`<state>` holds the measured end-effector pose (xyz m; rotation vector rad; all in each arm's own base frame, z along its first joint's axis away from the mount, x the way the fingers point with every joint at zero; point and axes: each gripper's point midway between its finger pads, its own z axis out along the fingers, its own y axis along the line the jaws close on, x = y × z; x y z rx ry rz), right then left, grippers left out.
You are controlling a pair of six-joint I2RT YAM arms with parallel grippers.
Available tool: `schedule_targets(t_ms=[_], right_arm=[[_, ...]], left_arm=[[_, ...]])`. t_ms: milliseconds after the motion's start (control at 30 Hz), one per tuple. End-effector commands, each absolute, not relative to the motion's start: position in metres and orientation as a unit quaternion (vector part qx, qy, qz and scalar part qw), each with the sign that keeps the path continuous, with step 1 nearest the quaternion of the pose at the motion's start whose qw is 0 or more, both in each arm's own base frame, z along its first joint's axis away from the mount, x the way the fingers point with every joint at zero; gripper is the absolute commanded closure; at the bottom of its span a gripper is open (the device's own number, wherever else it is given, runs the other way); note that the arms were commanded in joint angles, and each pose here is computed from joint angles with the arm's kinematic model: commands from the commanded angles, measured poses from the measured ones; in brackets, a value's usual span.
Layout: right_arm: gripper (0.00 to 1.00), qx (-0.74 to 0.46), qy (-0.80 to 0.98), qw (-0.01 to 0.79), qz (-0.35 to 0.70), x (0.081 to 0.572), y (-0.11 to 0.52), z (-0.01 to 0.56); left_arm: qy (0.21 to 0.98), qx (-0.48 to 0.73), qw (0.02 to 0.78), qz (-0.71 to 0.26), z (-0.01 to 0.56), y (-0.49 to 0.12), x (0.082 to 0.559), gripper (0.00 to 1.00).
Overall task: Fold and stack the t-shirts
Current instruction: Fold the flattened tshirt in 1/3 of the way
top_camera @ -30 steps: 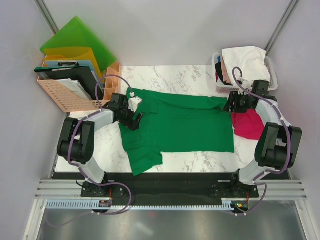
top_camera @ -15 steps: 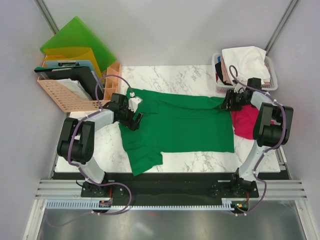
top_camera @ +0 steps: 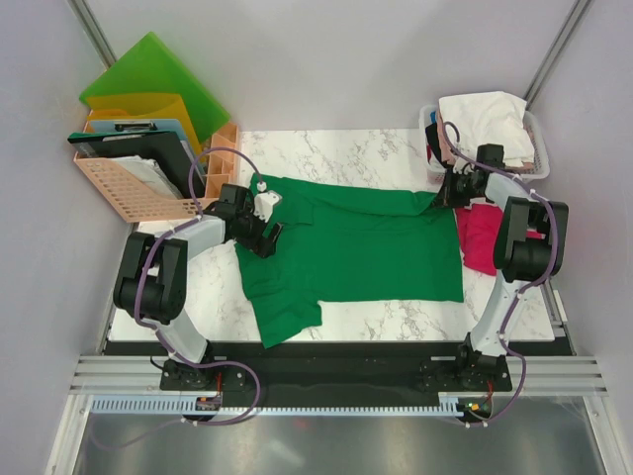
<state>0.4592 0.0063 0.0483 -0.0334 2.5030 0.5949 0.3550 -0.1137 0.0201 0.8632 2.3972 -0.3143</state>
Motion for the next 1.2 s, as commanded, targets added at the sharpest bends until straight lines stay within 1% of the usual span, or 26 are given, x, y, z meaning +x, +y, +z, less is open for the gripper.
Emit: schedule_targets(t_ms=[0, 167, 233, 267, 300, 367, 433, 467, 500, 533, 567, 600, 667, 700, 767, 800, 900, 1033, 1067, 1167], right_arm=[[1.00, -0.040, 0.913, 0.349, 0.206, 0.489, 0.016, 0.099], [1.00, -0.049, 0.908, 0.365, 0.198, 0.517, 0.026, 0.113], [0.99, -0.047, 0.911, 0.359, 0.197, 0.526, 0.029, 0.104], [0.77, -0.049, 0.909, 0.366, 0.195, 0.534, 0.028, 0.110], [0.57, -0.045, 0.914, 0.355, 0.193, 0.537, 0.027, 0.099], [0.29, -0.043, 0.918, 0.343, 0.192, 0.534, 0.027, 0.092], [0.27, -0.053, 0.914, 0.358, 0.181, 0.528, 0.024, 0.103], [0.25, -0.050, 0.921, 0.342, 0.178, 0.508, 0.024, 0.088], [0.17, -0.057, 0.910, 0.376, 0.163, 0.502, 0.022, 0.117], [0.15, -0.058, 0.905, 0.396, 0.144, 0.500, 0.016, 0.125], [0.12, -0.062, 0.910, 0.388, 0.135, 0.484, 0.015, 0.118], [0.11, -0.065, 0.902, 0.410, 0.123, 0.477, 0.013, 0.140], [0.11, -0.062, 0.908, 0.400, 0.107, 0.459, 0.007, 0.140], [0.12, -0.065, 0.907, 0.404, 0.104, 0.452, 0.007, 0.148], [0.12, -0.062, 0.912, 0.392, 0.103, 0.435, 0.005, 0.144], [0.12, -0.068, 0.907, 0.402, 0.102, 0.429, 0.005, 0.153], [0.14, -0.068, 0.910, 0.396, 0.103, 0.418, 0.006, 0.148], [0.35, -0.065, 0.919, 0.370, 0.117, 0.414, 0.009, 0.127], [0.44, -0.065, 0.921, 0.365, 0.121, 0.415, 0.011, 0.122], [0.46, -0.058, 0.927, 0.346, 0.133, 0.418, 0.012, 0.103]], left_arm=[[0.903, 0.329, 0.247, -0.127, 0.001, -0.113, 0.343, 0.06], [0.903, 0.328, 0.247, -0.127, 0.002, -0.113, 0.342, 0.06], [0.902, 0.330, 0.247, -0.127, 0.003, -0.112, 0.340, 0.06], [0.902, 0.329, 0.248, -0.128, 0.003, -0.113, 0.340, 0.06], [0.902, 0.329, 0.249, -0.128, 0.004, -0.113, 0.339, 0.06], [0.902, 0.329, 0.248, -0.129, 0.004, -0.112, 0.338, 0.06], [0.902, 0.331, 0.247, -0.129, 0.004, -0.112, 0.336, 0.06], [0.902, 0.330, 0.247, -0.130, 0.004, -0.112, 0.335, 0.06], [0.901, 0.331, 0.247, -0.131, 0.004, -0.113, 0.334, 0.06], [0.900, 0.332, 0.248, -0.132, 0.005, -0.113, 0.335, 0.05], [0.901, 0.331, 0.248, -0.133, 0.004, -0.114, 0.336, 0.06], [0.901, 0.331, 0.248, -0.132, 0.004, -0.114, 0.337, 0.06], [0.901, 0.331, 0.248, -0.130, 0.003, -0.114, 0.340, 0.06], [0.901, 0.331, 0.247, -0.130, 0.003, -0.114, 0.340, 0.06], [0.902, 0.330, 0.247, -0.131, 0.003, -0.114, 0.340, 0.05], [0.901, 0.331, 0.247, -0.130, 0.003, -0.114, 0.340, 0.05], [0.902, 0.330, 0.245, -0.132, 0.002, -0.114, 0.339, 0.05], [0.901, 0.330, 0.247, -0.131, 0.003, -0.114, 0.339, 0.05], [0.901, 0.330, 0.248, -0.130, 0.003, -0.114, 0.340, 0.05], [0.901, 0.331, 0.247, -0.130, 0.003, -0.113, 0.339, 0.05]])
